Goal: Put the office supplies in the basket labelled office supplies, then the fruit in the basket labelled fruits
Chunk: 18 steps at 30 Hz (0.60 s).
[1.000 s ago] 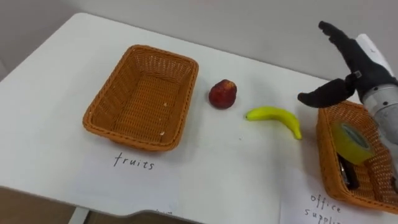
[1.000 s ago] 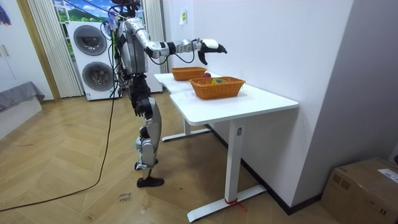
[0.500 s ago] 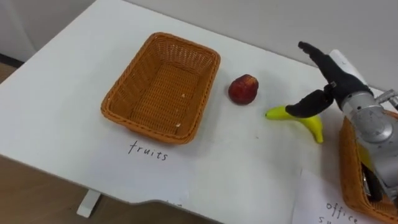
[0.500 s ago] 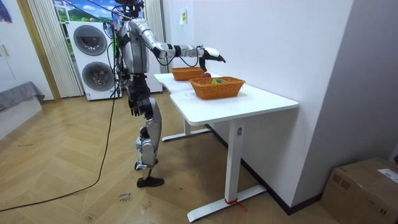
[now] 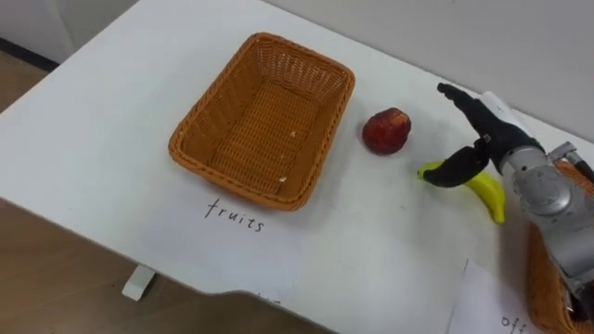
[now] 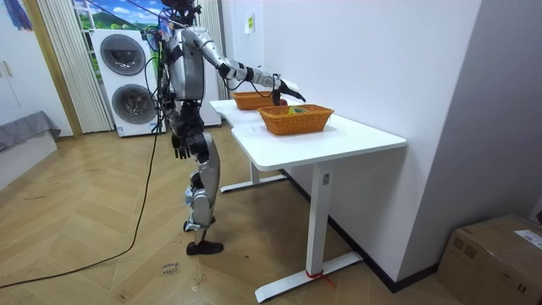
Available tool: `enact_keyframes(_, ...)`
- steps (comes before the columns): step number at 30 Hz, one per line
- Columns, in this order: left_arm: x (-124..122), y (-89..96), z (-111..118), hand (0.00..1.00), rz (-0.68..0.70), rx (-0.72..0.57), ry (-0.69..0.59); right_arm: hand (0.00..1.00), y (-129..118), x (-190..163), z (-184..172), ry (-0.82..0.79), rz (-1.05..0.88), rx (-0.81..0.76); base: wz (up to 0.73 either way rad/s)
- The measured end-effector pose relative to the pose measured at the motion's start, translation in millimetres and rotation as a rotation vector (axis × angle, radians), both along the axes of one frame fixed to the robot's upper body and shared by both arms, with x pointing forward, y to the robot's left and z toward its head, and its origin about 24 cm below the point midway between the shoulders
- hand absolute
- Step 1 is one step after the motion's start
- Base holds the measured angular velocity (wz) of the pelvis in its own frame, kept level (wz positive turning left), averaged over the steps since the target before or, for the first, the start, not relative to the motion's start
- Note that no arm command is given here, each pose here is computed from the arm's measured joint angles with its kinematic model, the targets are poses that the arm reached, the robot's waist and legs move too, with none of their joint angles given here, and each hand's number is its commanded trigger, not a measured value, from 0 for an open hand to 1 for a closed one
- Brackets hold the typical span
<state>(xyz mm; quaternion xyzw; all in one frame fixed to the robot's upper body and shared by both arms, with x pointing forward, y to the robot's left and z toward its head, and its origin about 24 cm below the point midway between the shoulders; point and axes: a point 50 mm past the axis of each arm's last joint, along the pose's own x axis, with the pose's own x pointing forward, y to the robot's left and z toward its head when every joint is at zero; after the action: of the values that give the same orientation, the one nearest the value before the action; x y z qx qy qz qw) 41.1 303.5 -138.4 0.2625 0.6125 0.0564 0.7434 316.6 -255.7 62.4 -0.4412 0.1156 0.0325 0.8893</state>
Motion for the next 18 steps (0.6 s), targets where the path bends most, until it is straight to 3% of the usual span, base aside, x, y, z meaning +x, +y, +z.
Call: enact_keyframes(18,2,1.7,0,0.0,-0.012,-0.027,0.01,0.0,-14,-5,-22,0.176,0.007,-0.023,0.0)
